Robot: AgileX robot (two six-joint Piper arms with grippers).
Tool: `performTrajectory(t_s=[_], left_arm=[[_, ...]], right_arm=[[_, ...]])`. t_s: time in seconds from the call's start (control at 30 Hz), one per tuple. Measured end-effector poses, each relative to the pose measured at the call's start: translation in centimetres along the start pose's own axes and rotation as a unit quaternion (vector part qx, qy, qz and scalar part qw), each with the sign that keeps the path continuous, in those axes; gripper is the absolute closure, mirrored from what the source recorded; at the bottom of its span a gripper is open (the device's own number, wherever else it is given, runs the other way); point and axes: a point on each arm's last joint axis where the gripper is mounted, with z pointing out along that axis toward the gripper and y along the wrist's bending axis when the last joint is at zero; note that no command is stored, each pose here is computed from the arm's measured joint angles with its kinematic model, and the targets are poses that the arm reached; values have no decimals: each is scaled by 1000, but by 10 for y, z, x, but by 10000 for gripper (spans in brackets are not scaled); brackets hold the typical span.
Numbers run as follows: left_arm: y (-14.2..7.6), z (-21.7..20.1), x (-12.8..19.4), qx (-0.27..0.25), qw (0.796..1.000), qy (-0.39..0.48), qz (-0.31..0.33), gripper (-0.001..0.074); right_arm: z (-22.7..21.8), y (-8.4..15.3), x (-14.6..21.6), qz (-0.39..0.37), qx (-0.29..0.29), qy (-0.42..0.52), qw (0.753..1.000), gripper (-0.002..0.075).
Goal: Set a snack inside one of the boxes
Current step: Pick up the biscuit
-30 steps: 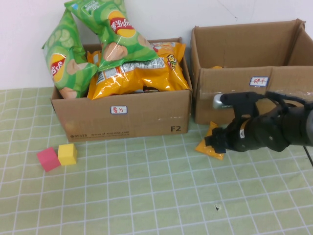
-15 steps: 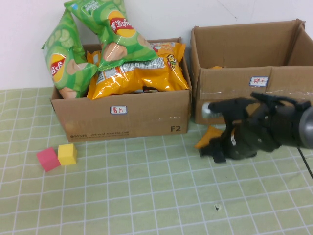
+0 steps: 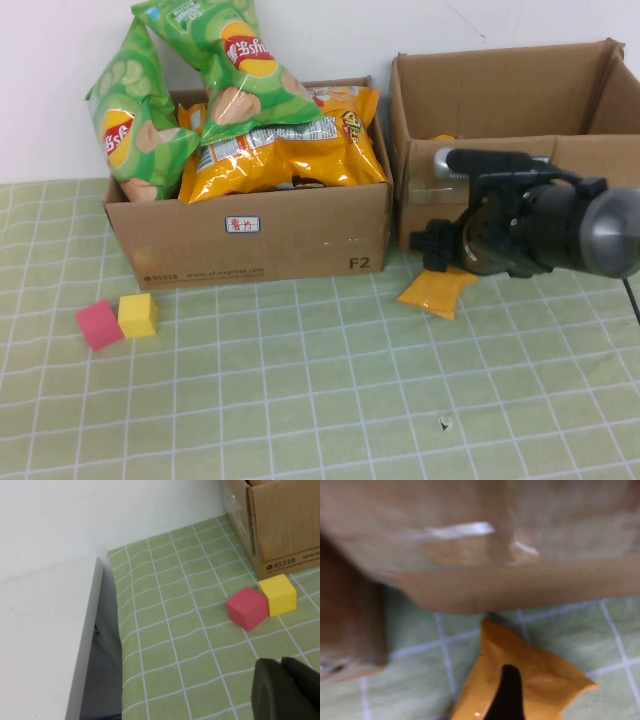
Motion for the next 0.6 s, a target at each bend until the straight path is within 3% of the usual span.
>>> performTrajectory(t_s=[0.13, 0.37, 0.6], left_arm=[[0, 0, 0, 0, 1000, 0, 0, 737], [0, 0, 0, 0, 1000, 0, 0, 736], [0, 0, 0, 0, 1000, 0, 0, 736]], right_arm=[[10, 1, 6, 11, 5, 12, 1000, 130], [16, 9, 8, 55, -35, 8, 998, 127], [28, 9, 16, 52, -24, 22, 998, 127]])
